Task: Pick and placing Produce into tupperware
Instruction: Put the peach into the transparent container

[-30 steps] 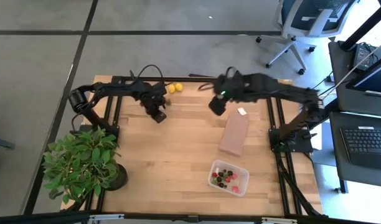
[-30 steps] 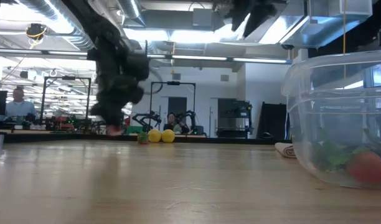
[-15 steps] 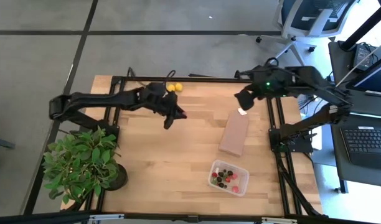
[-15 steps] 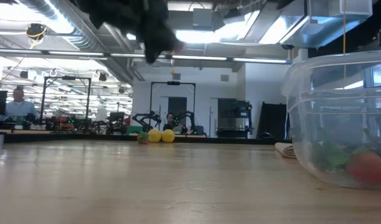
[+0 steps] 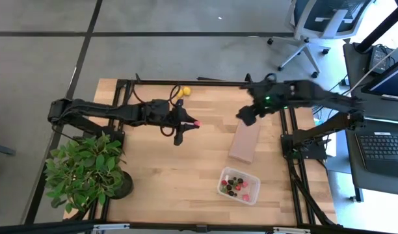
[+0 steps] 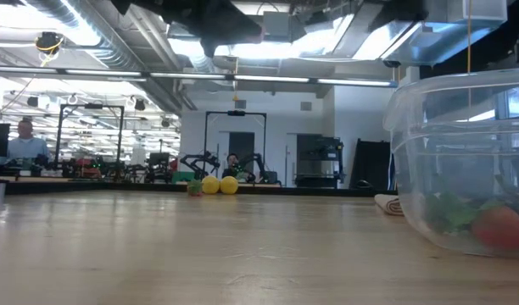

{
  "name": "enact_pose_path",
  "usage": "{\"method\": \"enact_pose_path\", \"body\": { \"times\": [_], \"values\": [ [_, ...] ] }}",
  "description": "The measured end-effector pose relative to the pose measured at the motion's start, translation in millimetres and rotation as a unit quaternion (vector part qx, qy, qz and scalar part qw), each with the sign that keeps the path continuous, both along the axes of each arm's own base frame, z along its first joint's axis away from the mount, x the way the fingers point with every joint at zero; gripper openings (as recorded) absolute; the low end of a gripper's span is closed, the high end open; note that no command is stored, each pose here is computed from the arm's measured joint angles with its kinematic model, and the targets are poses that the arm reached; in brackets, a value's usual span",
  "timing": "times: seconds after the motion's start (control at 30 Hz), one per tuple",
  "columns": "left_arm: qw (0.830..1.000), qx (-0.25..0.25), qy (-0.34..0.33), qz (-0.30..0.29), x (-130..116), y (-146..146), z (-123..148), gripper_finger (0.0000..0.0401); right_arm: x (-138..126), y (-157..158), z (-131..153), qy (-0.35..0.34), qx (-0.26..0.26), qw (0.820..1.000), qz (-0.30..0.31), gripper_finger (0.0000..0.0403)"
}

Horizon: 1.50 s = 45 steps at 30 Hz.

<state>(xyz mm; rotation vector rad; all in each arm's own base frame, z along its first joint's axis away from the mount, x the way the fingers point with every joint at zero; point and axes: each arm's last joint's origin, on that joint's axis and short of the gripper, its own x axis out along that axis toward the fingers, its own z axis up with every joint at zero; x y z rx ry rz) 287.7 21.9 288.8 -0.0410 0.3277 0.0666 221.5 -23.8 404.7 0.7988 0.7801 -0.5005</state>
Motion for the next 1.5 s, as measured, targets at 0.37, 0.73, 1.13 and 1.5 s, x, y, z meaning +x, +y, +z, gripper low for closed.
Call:
{"method": "enact_pose_path", "body": {
  "times": [0.37,0.73,1.13,1.5],
  "values": [
    [1.0,0.011,0.0,0.002,0,-6,0,0.0066,56,1,-48,-0.258,0.007,0.96,0.112,0.0301],
    [0.999,0.036,0.0,-0.006,1,-5,0,0.0081,72,1,-95,-0.302,0.044,0.952,0.035,0.0301],
    [0.998,0.067,0.001,0.01,1,-4,1,0.0078,107,-2,-120,-0.302,0.068,0.95,0.035,0.0301],
    [0.997,0.077,0.003,0.022,1,-3,1,0.0072,112,-1,-114,-0.321,0.076,0.943,0.051,0.0299]
  ]
}}
